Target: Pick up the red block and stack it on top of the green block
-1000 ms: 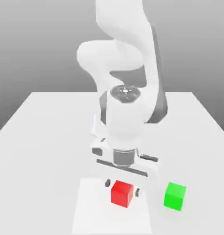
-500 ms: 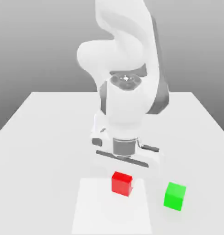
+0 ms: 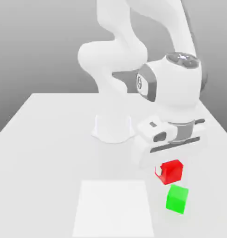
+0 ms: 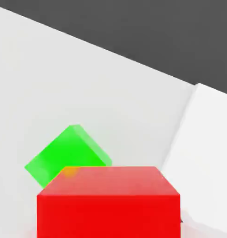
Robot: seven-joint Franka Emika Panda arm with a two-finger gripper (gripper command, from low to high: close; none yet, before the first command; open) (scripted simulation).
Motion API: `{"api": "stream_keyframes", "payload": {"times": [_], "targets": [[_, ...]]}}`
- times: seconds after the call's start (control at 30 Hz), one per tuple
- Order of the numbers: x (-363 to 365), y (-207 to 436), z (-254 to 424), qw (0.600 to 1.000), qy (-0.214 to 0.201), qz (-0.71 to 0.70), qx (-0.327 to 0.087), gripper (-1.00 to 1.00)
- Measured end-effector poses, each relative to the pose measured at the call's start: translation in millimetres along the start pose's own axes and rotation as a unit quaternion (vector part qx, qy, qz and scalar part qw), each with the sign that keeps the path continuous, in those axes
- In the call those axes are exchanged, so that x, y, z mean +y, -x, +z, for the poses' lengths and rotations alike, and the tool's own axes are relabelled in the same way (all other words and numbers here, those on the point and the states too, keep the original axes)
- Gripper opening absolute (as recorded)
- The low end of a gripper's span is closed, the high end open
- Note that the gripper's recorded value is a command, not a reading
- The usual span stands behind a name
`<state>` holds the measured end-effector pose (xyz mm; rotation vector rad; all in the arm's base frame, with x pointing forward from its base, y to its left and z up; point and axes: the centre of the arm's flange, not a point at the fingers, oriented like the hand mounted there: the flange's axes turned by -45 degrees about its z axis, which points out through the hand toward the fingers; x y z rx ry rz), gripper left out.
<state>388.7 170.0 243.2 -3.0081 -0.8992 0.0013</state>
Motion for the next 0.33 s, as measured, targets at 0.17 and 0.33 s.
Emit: {"api": "stream_keyframes", "payload": {"times": [0.17, 0.33], "targets": [[-10.5, -6.6, 38.9, 0.999, 0.001, -0.046, 0.0, -1.0], [-10.5, -5.7, 58.4, 0.999, 0.001, -0.047, 0.0, 1.0]]}}
